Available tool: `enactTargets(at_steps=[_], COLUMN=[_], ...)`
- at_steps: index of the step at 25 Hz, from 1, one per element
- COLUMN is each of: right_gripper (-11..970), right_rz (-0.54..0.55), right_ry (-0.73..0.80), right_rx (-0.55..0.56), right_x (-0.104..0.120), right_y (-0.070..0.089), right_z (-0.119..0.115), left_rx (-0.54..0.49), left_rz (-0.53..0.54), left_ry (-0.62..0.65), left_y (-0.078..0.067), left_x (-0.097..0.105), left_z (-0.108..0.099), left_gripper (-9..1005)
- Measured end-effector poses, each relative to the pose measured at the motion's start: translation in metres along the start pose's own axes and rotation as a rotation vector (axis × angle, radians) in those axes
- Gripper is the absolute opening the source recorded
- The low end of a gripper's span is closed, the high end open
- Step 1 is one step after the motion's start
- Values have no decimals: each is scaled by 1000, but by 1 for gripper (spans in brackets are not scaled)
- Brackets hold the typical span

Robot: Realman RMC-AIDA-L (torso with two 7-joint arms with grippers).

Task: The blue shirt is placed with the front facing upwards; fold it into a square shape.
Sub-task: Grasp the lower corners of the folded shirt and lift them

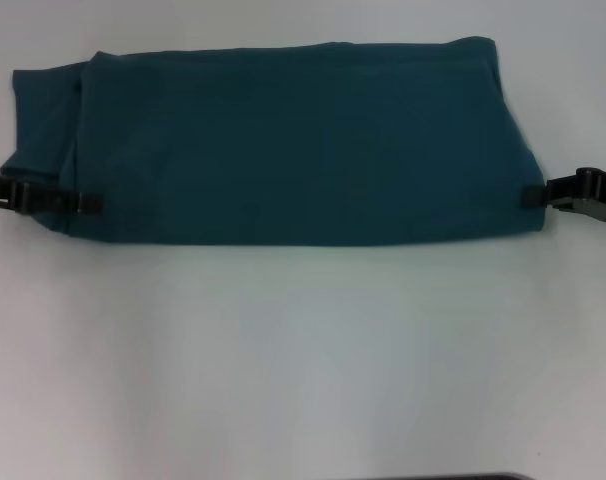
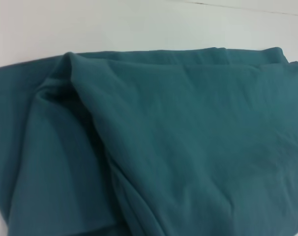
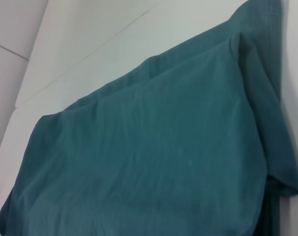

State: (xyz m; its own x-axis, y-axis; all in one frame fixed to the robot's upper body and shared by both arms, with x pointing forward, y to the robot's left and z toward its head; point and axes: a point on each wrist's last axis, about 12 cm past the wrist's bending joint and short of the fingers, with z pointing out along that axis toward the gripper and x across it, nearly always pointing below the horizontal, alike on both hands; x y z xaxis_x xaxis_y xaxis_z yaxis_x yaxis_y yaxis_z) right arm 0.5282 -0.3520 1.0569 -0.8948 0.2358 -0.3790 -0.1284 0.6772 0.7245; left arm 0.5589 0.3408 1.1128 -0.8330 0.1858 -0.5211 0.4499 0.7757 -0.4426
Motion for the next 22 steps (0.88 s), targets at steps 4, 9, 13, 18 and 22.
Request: enactTargets(at_steps=[4,9,13,18,22], right_gripper=[10,10,10,11,11], right_rz=[-1,2,3,2,3], right_ry=[1,1,0,0,-1], right_rx=[2,2,1,-1,-2], right_x=[0,0,-1,-2,-2], right_y=[0,0,1,1,1], right_z=[0,1,1,2,1], left_rx=[-35,-76,-81,-72,-67], left_rz=[3,-6,-13,-6,7], left_ry=[4,24,41,56,62], left_y=[4,10,11,9,7], left_x=[0,6,10,10,7], left_z=[2,2,5,6,9], left_gripper=[858,859,859,850,841])
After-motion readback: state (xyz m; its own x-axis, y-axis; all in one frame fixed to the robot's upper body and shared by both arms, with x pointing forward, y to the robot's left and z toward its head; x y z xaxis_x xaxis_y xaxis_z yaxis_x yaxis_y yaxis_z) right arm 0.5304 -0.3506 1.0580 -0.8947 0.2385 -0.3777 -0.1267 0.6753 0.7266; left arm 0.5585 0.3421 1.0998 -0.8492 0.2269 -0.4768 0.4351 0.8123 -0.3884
